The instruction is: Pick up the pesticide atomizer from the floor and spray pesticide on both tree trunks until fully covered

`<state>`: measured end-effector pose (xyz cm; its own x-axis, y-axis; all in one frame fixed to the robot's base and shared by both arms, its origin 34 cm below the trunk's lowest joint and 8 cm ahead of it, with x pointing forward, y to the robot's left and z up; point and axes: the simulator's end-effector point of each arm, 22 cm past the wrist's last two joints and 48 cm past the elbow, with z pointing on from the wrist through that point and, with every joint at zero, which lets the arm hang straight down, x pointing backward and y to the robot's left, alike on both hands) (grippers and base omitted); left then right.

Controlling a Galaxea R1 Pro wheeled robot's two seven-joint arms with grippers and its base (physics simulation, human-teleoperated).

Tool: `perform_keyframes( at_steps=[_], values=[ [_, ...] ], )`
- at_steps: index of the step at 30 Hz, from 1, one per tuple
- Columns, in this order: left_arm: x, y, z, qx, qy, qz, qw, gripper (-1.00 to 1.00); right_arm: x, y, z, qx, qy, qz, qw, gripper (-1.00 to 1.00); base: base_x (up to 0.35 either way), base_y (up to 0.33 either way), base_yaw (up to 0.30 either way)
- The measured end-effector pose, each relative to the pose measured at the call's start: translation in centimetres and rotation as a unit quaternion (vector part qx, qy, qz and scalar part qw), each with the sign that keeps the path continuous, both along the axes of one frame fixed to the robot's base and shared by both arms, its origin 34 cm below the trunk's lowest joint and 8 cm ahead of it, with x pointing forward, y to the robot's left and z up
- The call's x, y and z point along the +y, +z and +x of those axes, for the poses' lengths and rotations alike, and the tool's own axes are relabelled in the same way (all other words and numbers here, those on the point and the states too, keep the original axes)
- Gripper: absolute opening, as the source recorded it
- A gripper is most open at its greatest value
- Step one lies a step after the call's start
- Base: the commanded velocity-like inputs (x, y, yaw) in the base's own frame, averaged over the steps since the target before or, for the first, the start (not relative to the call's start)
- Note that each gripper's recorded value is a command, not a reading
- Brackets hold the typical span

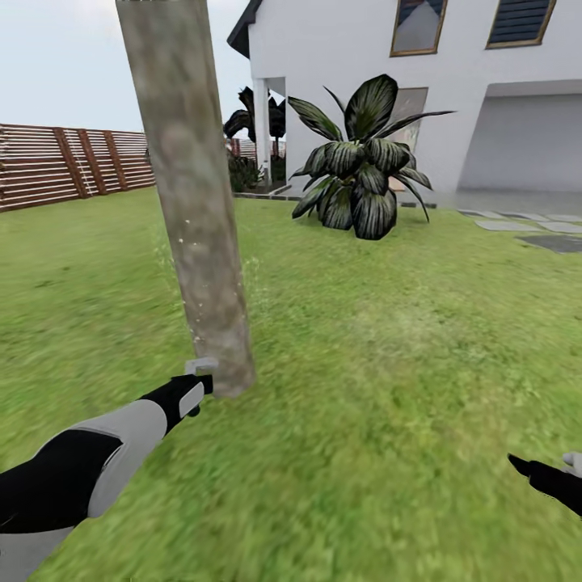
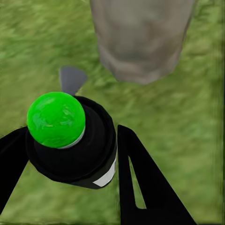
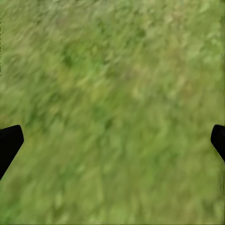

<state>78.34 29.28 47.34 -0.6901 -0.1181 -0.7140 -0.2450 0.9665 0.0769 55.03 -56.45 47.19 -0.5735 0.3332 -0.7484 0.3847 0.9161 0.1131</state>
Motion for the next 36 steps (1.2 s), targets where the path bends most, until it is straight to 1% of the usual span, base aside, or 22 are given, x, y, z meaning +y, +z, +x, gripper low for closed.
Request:
perform_keyframes(
  at_steps=[4, 10, 20, 25, 32, 33, 34, 35, 36],
  values=[
    [-0.57, -0.01, 0.02, 0.000, -0.003, -0.002, 1.0000, -1.00, 0.01, -0.01, 0.00, 0.000, 0.000, 0.000, 1.0000, 1.00, 0.000, -0.334, 0.265],
    [-0.54, -0.04, 0.00, 0.000, -0.002, -0.003, 1.0000, -1.00, 0.01, -0.01, 0.00, 0.000, 0.000, 0.000, 1.0000, 1.00, 0.051, -0.331, 0.255],
    [-0.51, -0.07, -0.03, 0.001, -0.002, -0.003, 1.0000, -1.00, -0.23, 0.02, -0.09, 0.001, -0.003, -0.002, 1.0000, 1.00, 0.134, -0.306, 0.019],
    [-0.51, -0.08, -0.03, 0.001, -0.002, -0.003, 1.0000, -1.00, -0.14, 0.09, -0.02, -0.001, -0.001, -0.001, 1.0000, 1.00, 0.012, -0.061, 0.035],
    [-0.27, -0.06, 0.10, 0.002, -0.002, -0.002, 1.0000, -1.00, -0.12, -0.04, -0.03, 0.001, 0.000, -0.001, 1.0000, 1.00, 0.000, -0.002, 0.186],
    [-0.16, -0.16, 0.00, 0.007, -0.002, -0.002, 1.0000, -1.00, -0.12, -0.03, -0.03, 0.001, 0.000, -0.001, 1.0000, 1.00, 0.000, 0.000, 0.031],
    [-0.14, -0.46, -0.38, 0.024, -0.004, -0.003, 0.9997, -1.00, -0.11, -0.05, -0.02, 0.001, 0.000, -0.001, 1.0000, 1.00, 0.000, 0.000, 0.016],
    [-0.21, -0.08, -0.30, 0.037, -0.010, -0.004, 0.9993, -1.00, -0.11, -0.04, -0.02, 0.001, 0.000, -0.001, 1.0000, 1.00, 0.000, 0.000, 0.010],
    [-0.29, 0.52, 0.01, 0.042, -0.014, -0.005, 0.9990, -1.00, -0.12, -0.04, -0.03, 0.001, 0.000, -0.001, 1.0000, 1.00, 0.000, 0.000, 0.005]
  ],
)
